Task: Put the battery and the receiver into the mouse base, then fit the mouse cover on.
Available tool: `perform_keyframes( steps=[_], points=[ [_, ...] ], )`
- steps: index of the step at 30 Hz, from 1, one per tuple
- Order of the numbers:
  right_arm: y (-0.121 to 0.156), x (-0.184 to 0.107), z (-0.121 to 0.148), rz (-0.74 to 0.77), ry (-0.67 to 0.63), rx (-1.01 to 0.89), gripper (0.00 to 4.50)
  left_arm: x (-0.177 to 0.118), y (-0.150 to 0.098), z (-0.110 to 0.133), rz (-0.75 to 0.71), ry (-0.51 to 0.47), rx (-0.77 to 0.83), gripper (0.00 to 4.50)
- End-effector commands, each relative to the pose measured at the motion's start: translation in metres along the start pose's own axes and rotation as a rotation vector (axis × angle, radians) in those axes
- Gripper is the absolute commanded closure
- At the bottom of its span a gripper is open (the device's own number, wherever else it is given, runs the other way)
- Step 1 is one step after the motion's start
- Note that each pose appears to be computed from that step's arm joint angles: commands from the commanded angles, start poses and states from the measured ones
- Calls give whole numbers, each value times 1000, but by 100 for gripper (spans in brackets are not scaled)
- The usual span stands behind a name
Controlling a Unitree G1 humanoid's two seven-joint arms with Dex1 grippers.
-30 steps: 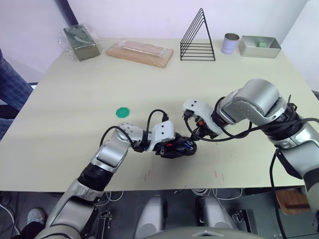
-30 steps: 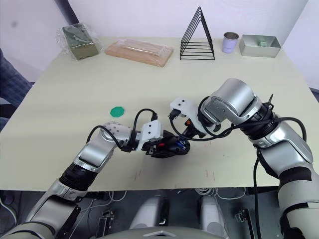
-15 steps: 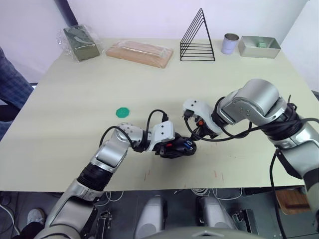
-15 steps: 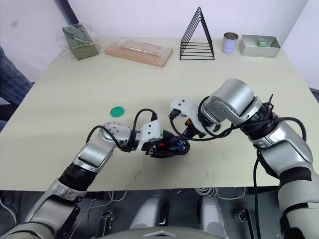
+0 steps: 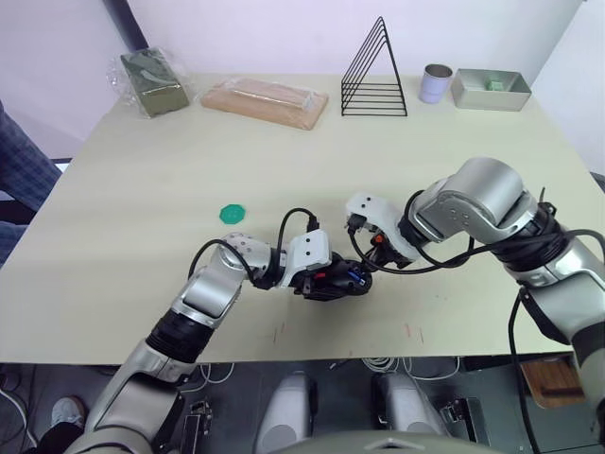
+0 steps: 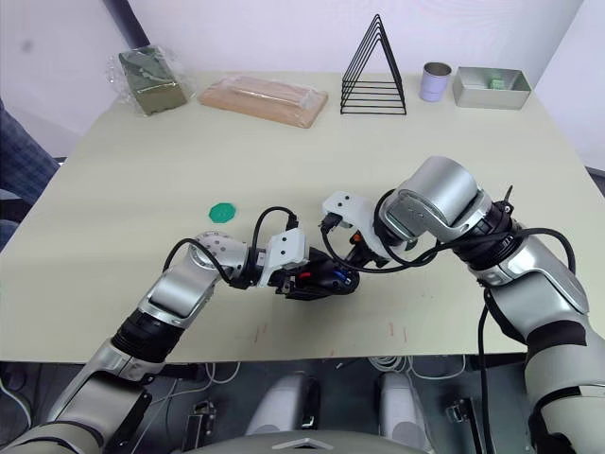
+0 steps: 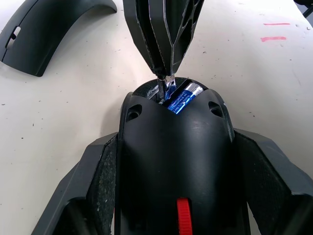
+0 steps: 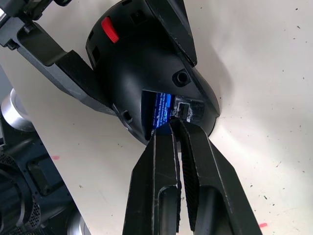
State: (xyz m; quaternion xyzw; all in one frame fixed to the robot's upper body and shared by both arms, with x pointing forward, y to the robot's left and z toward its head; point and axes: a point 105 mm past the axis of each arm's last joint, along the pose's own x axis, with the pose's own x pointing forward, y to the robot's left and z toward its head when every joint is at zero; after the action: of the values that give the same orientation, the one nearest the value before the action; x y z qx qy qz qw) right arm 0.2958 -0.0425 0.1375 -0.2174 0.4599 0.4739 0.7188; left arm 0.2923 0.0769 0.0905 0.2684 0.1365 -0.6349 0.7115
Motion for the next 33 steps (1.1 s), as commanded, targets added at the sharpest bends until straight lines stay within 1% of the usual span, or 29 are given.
perform_keyframes(
  steps=[1,12,33],
  points=[
    [-4,-2,2,-25,-18,10,450,1,-2,-5,-9,37,2,161],
    [-11,-2,2,-49,-17,27,450,1,-2,-5,-4,37,0,161],
    [-15,-6,9,-49,-35,42,450,0,-2,-8,1,39,-8,161]
  ],
)
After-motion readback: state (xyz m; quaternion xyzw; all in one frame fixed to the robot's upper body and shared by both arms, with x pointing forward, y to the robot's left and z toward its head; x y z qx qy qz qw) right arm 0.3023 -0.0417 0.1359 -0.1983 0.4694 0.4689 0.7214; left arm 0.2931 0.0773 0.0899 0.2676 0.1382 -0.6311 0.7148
